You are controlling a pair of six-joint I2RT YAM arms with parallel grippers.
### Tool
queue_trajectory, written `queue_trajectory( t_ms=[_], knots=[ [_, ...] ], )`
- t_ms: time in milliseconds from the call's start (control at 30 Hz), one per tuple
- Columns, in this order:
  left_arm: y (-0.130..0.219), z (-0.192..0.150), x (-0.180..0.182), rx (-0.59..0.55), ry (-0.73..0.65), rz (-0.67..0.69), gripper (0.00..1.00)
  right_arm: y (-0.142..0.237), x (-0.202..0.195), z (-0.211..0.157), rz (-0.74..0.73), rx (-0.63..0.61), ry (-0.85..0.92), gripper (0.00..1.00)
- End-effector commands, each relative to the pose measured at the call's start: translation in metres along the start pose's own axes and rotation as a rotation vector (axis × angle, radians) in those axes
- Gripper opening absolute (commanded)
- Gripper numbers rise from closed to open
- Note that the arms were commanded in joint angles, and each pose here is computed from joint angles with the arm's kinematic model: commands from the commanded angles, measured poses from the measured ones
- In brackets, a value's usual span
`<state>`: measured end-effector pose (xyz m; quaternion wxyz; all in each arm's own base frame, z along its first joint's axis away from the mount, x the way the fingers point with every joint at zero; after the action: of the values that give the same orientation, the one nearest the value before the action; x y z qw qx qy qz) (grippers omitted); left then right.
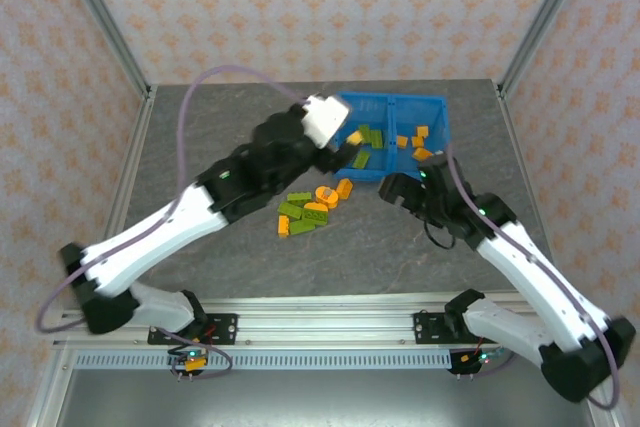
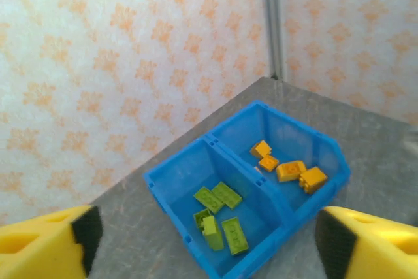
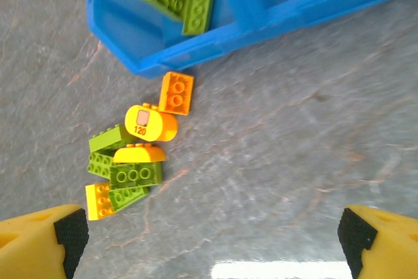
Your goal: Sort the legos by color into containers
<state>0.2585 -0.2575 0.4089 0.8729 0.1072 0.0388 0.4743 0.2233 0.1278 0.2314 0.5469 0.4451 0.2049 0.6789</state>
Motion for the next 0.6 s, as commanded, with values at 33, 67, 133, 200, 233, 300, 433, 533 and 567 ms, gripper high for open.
queue_trajectory(
  t_ms=[33,67,133,200,233,300,433,533,567],
  knots=[
    [0.037,-0.079,-0.019,0.154,-0.337,-0.267,1.00,-0.056,0.029,0.009,0.099,0.092,-0.086,1.00],
    [0.049,-0.096,-0.022,0.163,-0.417,-0.317,1.00,-0.070,0.031,0.010,0.087,0.109,-0.085,1.00],
    [0.070,-0.126,-0.023,0.178,-0.555,-0.384,1.00,-0.090,0.033,0.015,0.054,0.127,-0.083,1.00],
    [0.087,-0.157,-0.024,0.180,-0.695,-0.453,1.00,-0.110,0.039,0.019,0.044,0.150,-0.082,0.99],
    [0.095,-0.173,-0.023,0.178,-0.774,-0.493,1.00,-0.119,0.042,0.021,0.042,0.158,-0.077,0.98],
    [0.102,-0.189,-0.022,0.161,-0.826,-0.516,1.00,-0.138,0.044,0.021,0.014,0.174,-0.068,0.96],
    [0.106,-0.207,-0.019,0.171,-0.838,-0.520,1.00,-0.170,0.047,0.012,-0.030,0.225,-0.061,0.91],
    [0.099,-0.224,-0.011,0.166,-0.875,-0.449,1.00,-0.188,0.049,0.006,-0.075,0.246,-0.041,0.88],
    [0.097,-0.228,-0.010,0.149,-0.872,-0.426,1.00,-0.192,0.049,0.005,-0.099,0.249,-0.034,0.87]
  ],
)
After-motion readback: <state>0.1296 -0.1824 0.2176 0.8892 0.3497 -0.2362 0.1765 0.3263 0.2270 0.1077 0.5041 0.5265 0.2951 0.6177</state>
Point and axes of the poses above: each hand's point on the last joint's axis, 136 mm out from that joint toward the fingers, its own y axis back along the fingers, its own x axis along the line the jaws close on, z = x × y, the point moved 5 cm from there along y, back along the fingers, and after that the axes turned 13 degrees about y, right-handed, at the moved point
